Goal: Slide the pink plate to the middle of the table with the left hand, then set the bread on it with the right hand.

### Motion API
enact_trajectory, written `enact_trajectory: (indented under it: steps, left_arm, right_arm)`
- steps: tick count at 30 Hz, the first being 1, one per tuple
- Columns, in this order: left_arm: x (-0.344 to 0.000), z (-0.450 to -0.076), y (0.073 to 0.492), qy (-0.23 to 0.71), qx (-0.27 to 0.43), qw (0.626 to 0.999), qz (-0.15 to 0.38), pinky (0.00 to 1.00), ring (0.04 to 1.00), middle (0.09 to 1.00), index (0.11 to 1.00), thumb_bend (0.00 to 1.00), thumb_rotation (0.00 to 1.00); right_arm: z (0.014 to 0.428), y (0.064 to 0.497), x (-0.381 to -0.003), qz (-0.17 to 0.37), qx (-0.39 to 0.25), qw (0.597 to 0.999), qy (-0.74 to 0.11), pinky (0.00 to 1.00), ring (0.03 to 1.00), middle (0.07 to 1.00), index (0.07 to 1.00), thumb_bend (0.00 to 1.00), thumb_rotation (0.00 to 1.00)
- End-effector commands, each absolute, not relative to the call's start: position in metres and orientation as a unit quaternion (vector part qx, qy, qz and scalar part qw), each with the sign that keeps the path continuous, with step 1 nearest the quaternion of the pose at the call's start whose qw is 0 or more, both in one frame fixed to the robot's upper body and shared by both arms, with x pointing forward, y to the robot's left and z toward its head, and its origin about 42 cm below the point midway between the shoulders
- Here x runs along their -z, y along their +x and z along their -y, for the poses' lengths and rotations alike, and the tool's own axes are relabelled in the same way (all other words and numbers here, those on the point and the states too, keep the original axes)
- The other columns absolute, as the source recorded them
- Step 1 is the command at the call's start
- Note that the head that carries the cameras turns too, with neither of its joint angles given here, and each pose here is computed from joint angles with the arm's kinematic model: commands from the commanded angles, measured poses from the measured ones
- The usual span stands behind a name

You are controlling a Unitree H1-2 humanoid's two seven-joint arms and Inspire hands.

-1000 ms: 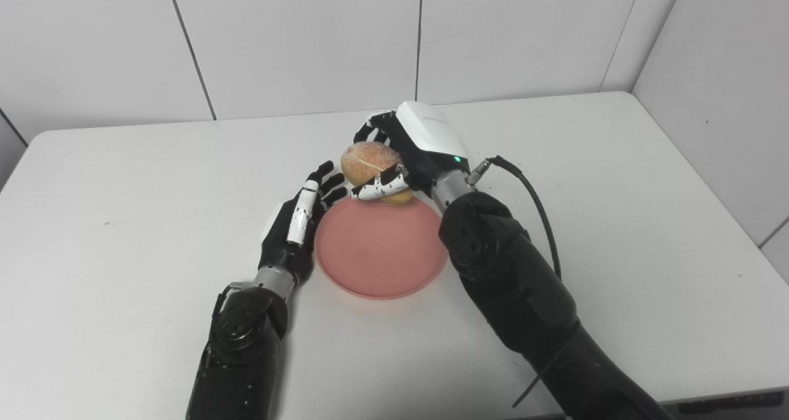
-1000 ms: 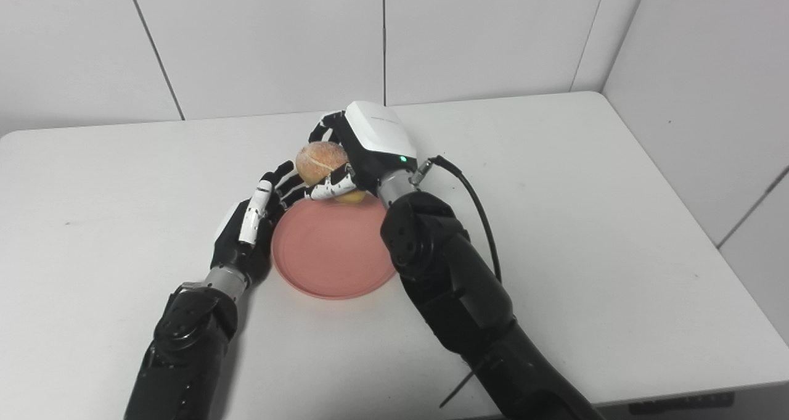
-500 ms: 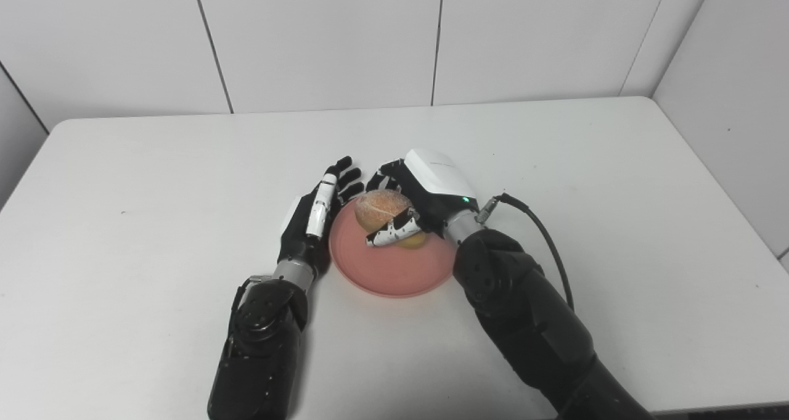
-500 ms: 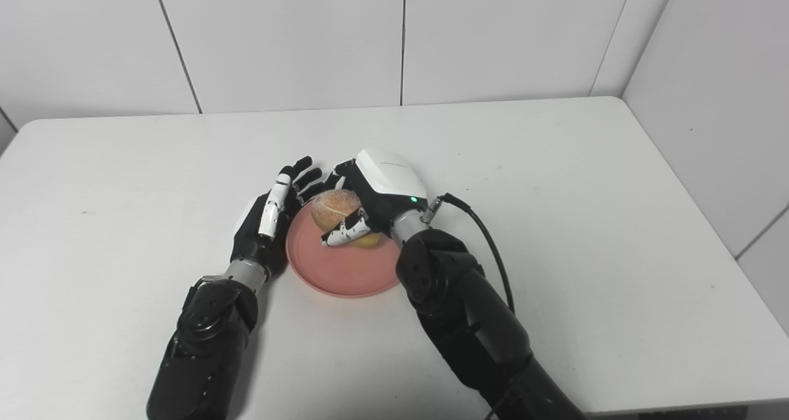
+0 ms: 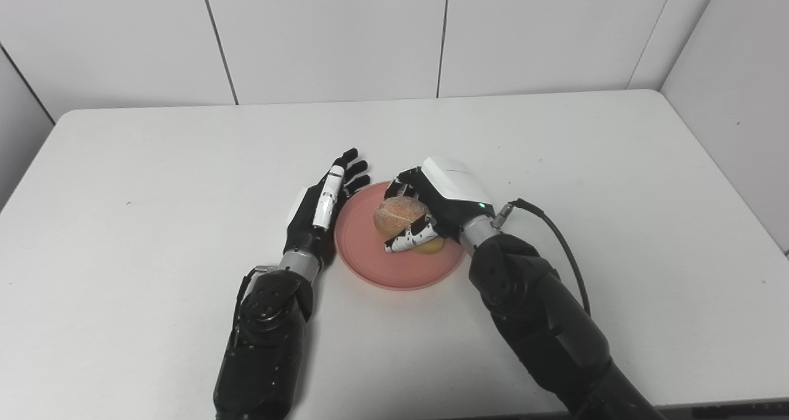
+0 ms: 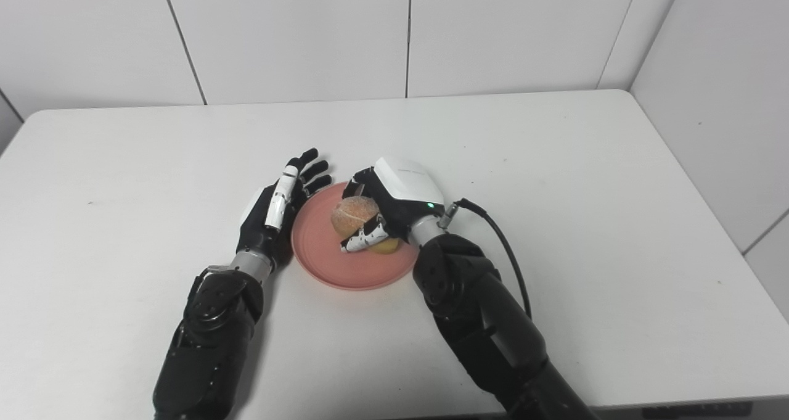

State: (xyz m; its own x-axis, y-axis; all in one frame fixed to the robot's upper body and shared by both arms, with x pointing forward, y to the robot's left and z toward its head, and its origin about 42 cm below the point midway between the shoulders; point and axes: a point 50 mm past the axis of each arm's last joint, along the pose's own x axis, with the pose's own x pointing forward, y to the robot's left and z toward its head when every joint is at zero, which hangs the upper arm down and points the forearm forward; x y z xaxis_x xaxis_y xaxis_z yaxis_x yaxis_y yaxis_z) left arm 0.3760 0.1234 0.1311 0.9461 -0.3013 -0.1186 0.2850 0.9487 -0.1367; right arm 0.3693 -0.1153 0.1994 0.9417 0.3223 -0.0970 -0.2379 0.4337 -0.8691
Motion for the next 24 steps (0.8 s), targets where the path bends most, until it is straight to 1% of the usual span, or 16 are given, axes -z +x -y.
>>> enact_trajectory:
  steps: [1,4,5,9,10,12,13,14,15,16,17,18,20,22,24]
  left_arm:
    - [-0.125,-0.1139,0.3732,-0.058,0.162,0.981,-0.094,0.86,0.88,0.895,0.892,0.33,1.0]
    - [-0.1246,-0.1139,0.3736,-0.057,0.162,0.981,-0.093,0.85,0.879,0.892,0.893,0.33,1.0]
    - [-0.1243,-0.1139,0.3738,-0.057,0.163,0.981,-0.093,0.85,0.88,0.892,0.893,0.32,1.0]
    - [-0.1254,-0.1137,0.3737,-0.056,0.167,0.98,-0.092,0.86,0.891,0.9,0.903,0.32,1.0]
    - [-0.1257,-0.1138,0.3736,-0.055,0.168,0.98,-0.092,0.86,0.895,0.903,0.905,0.31,1.0]
    - [-0.1259,-0.1138,0.3735,-0.055,0.169,0.98,-0.092,0.87,0.897,0.904,0.906,0.31,1.0]
    - [-0.1261,-0.1138,0.3735,-0.053,0.169,0.98,-0.092,0.87,0.896,0.903,0.905,0.32,1.0]
    - [-0.1263,-0.1139,0.3735,-0.052,0.169,0.98,-0.092,0.87,0.894,0.902,0.904,0.32,1.0]
    - [-0.1263,-0.1142,0.3735,-0.051,0.17,0.98,-0.092,0.87,0.896,0.903,0.903,0.32,1.0]
    - [-0.1265,-0.1143,0.3734,-0.05,0.17,0.98,-0.092,0.87,0.903,0.908,0.903,0.32,1.0]
    - [-0.1266,-0.1144,0.3734,-0.05,0.169,0.98,-0.093,0.88,0.906,0.91,0.903,0.32,1.0]
    - [-0.1267,-0.1145,0.3734,-0.05,0.17,0.98,-0.093,0.88,0.906,0.911,0.903,0.32,1.0]
    - [-0.127,-0.1146,0.3736,-0.05,0.17,0.98,-0.093,0.88,0.91,0.913,0.904,0.32,1.0]
    - [-0.1272,-0.1146,0.3737,-0.049,0.171,0.98,-0.091,0.88,0.907,0.909,0.898,0.31,1.0]
    - [-0.1271,-0.1147,0.3737,-0.048,0.173,0.98,-0.09,0.89,0.909,0.911,0.898,0.31,1.0]
  right_arm:
    - [0.1112,0.3728,-0.2127,0.084,-0.154,0.84,-0.513,0.25,0.34,0.414,0.532,0.52,0.0]
    - [0.1095,0.372,-0.209,0.086,-0.155,0.836,-0.519,0.26,0.352,0.42,0.538,0.52,0.01]
    - [0.1091,0.3717,-0.208,0.086,-0.156,0.835,-0.521,0.28,0.375,0.429,0.541,0.52,0.01]
    - [0.1077,0.3706,-0.205,0.09,-0.161,0.83,-0.527,0.32,0.412,0.441,0.54,0.52,0.01]
    - [0.1074,0.3705,-0.2045,0.09,-0.162,0.829,-0.528,0.38,0.468,0.522,0.512,0.52,0.09]
    - [0.1071,0.3701,-0.2038,0.092,-0.164,0.828,-0.529,0.41,0.5,0.568,0.498,0.52,0.14]
    - [0.1069,0.3698,-0.2037,0.093,-0.165,0.827,-0.529,0.39,0.482,0.562,0.574,0.62,0.17]
    - [0.1064,0.3692,-0.2039,0.095,-0.164,0.827,-0.529,0.37,0.464,0.554,0.628,0.68,0.19]
    - [0.106,0.3685,-0.2041,0.097,-0.163,0.827,-0.529,0.38,0.481,0.569,0.656,0.7,0.2]
    - [0.1057,0.3679,-0.2043,0.099,-0.163,0.827,-0.528,0.42,0.529,0.616,0.697,0.73,0.21]
    - [0.1056,0.3672,-0.2046,0.102,-0.163,0.828,-0.527,0.46,0.575,0.659,0.719,0.74,0.21]
    - [0.1057,0.3667,-0.2049,0.105,-0.164,0.829,-0.525,0.47,0.585,0.668,0.723,0.74,0.21]
    - [0.1063,0.3661,-0.2055,0.111,-0.166,0.829,-0.523,0.54,0.67,0.743,0.756,0.76,0.21]
    - [0.1069,0.3654,-0.2066,0.116,-0.165,0.826,-0.526,0.63,0.744,0.798,0.793,0.78,0.25]
    - [0.1072,0.3642,-0.2081,0.12,-0.159,0.825,-0.528,0.66,0.777,0.826,0.827,0.81,0.29]
